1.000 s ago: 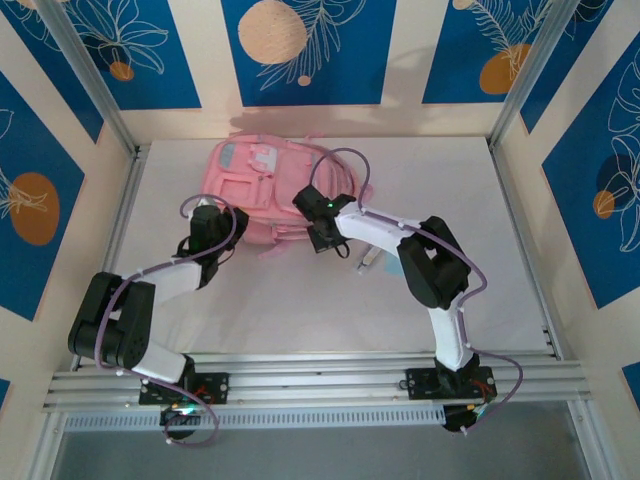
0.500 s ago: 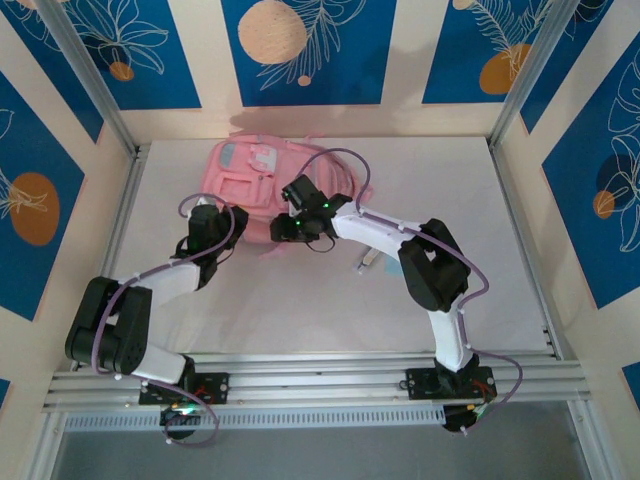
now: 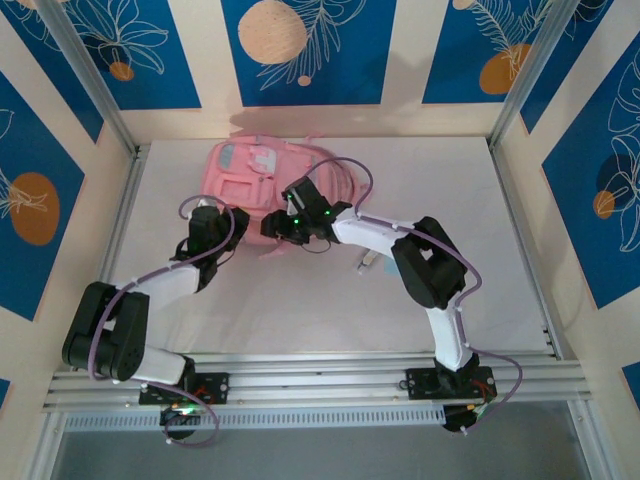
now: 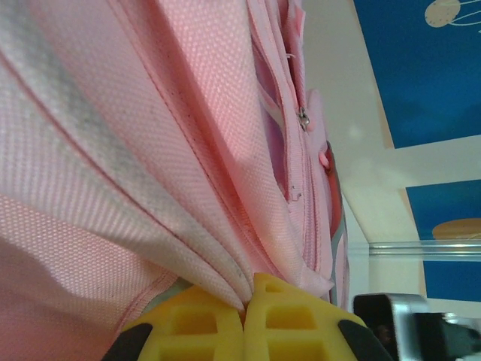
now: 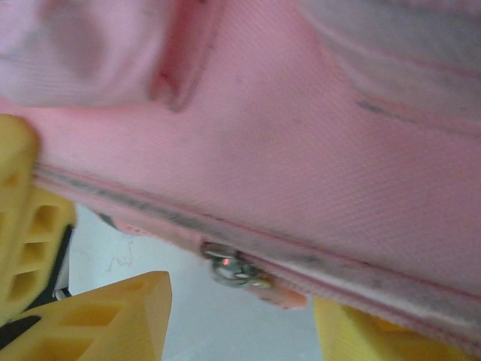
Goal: Pack the student bag
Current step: Unzip the student bag at the top-center of the table.
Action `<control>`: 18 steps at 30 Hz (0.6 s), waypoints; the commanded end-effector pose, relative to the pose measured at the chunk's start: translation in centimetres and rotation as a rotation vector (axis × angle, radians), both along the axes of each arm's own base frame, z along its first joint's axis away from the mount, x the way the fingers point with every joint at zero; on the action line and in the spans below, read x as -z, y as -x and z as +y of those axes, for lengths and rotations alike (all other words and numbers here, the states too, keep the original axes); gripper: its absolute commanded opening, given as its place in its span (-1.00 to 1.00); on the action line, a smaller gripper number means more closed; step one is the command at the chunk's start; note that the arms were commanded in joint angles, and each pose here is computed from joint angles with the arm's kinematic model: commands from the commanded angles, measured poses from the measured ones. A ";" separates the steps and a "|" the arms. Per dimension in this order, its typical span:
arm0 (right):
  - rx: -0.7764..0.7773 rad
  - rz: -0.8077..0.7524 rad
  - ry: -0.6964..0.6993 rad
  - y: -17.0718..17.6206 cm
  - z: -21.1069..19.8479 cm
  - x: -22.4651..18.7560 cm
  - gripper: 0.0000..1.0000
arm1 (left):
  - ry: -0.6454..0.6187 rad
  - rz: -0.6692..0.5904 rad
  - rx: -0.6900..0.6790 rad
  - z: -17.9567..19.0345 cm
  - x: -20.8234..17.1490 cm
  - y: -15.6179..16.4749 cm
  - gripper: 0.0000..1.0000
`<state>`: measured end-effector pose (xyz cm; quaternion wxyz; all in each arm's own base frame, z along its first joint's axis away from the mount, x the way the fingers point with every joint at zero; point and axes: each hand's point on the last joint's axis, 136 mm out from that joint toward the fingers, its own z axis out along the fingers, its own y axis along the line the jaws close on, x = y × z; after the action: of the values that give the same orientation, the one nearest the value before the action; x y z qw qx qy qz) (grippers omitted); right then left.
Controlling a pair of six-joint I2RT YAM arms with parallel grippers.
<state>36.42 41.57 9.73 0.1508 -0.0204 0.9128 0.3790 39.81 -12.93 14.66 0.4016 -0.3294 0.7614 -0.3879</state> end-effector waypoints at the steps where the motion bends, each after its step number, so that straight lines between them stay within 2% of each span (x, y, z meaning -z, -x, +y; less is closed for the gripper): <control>1: 0.051 0.029 0.010 -0.8 -0.3 2.1 0.07 | 0.050 -0.159 0.013 -0.6 -5.2 -0.2 -1.00; 9: 0.081 -0.026 -0.069 -2.7 0.7 2.3 0.01 | 0.061 -0.159 0.011 -0.7 -5.5 0.2 -1.00; 11: 0.095 -0.035 -0.095 -3.1 0.4 2.1 -0.14 | 0.053 -0.155 0.004 -0.5 -5.3 0.3 -1.00; 14: 0.107 -0.040 -0.122 -3.5 -0.4 1.8 -0.53 | 0.043 -0.146 -0.010 -0.2 -4.7 0.3 -1.00; 18: 0.095 -0.049 -0.088 -3.2 -1.5 1.8 -0.82 | 0.027 -0.137 -0.025 0.1 -4.0 0.1 -1.00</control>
<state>37.63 42.67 7.94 0.1665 -0.0072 0.8870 0.4306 39.13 -12.74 14.56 0.4018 -0.3352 0.7613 -0.3828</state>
